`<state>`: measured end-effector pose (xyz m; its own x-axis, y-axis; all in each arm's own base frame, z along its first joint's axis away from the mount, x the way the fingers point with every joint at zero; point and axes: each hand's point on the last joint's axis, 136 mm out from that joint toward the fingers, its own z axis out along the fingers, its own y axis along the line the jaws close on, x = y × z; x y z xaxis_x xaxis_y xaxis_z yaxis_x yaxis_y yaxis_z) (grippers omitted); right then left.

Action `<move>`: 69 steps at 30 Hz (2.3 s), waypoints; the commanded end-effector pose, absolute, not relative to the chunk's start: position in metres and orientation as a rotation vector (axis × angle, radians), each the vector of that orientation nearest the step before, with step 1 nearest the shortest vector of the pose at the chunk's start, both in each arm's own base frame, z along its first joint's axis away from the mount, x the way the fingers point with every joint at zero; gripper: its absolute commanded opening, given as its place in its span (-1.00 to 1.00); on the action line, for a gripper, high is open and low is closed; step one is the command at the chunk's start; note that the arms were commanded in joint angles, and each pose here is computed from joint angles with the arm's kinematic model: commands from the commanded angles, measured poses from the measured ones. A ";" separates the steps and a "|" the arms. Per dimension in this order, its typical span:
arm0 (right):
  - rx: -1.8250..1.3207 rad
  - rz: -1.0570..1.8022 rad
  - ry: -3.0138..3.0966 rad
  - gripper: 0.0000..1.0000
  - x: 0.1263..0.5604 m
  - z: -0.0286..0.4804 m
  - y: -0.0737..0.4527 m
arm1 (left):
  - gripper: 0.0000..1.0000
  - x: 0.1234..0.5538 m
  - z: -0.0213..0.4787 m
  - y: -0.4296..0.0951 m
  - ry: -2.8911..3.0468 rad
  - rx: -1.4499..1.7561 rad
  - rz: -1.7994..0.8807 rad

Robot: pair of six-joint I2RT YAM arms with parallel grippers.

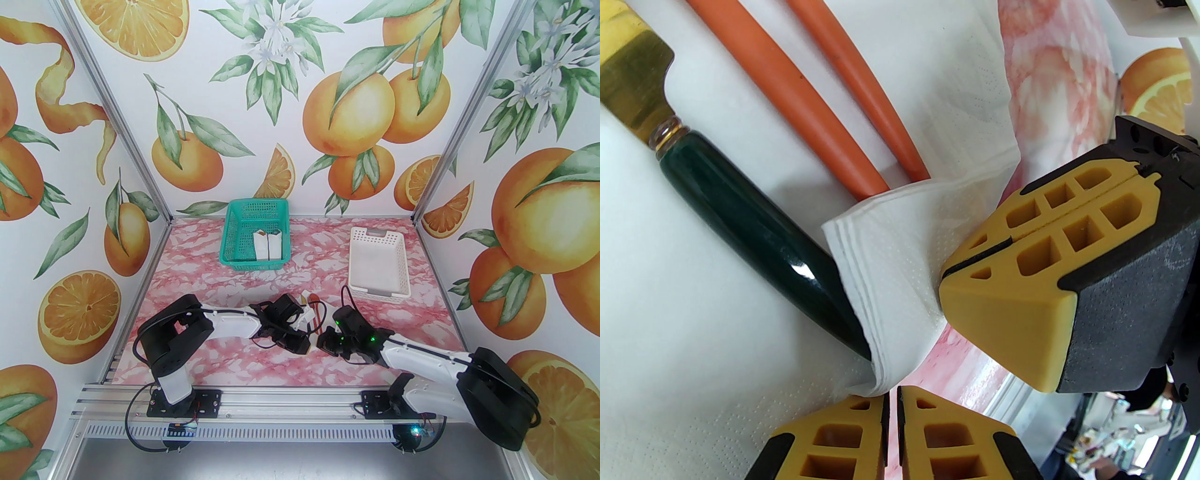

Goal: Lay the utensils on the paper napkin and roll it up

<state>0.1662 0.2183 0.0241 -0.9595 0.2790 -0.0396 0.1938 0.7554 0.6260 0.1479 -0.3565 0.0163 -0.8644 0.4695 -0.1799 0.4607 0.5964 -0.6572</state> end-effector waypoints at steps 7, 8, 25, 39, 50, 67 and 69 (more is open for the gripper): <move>0.393 0.914 2.801 -1.00 0.167 0.024 0.208 | -0.73 0.145 0.005 -0.351 -2.796 -0.809 1.078; 0.393 0.907 2.804 -1.00 0.166 0.023 0.207 | -0.72 0.145 0.005 -0.351 -2.798 -0.809 1.077; 0.417 0.796 2.860 -1.00 0.159 0.008 0.193 | -0.73 0.144 0.002 -0.348 -2.800 -0.798 1.056; 0.464 0.717 2.889 -1.00 0.156 0.001 0.178 | -0.73 0.143 0.000 -0.345 -2.804 -0.786 1.044; 0.526 0.682 2.886 -1.00 0.157 0.001 0.155 | -0.73 0.141 -0.003 -0.341 -2.806 -0.783 1.030; 0.524 0.687 2.836 -1.00 0.165 0.027 0.141 | -0.73 0.142 -0.001 -0.342 -2.810 -0.789 1.038; 0.506 0.715 2.824 -1.00 0.165 0.036 0.144 | -0.73 0.142 -0.001 -0.342 -2.811 -0.788 1.038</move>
<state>0.1620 0.1438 0.0202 -0.9212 0.3826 -0.0702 0.3047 0.8219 0.4814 0.1478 -0.3564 0.0152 -0.8650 0.4694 -0.1774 0.4592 0.5980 -0.6569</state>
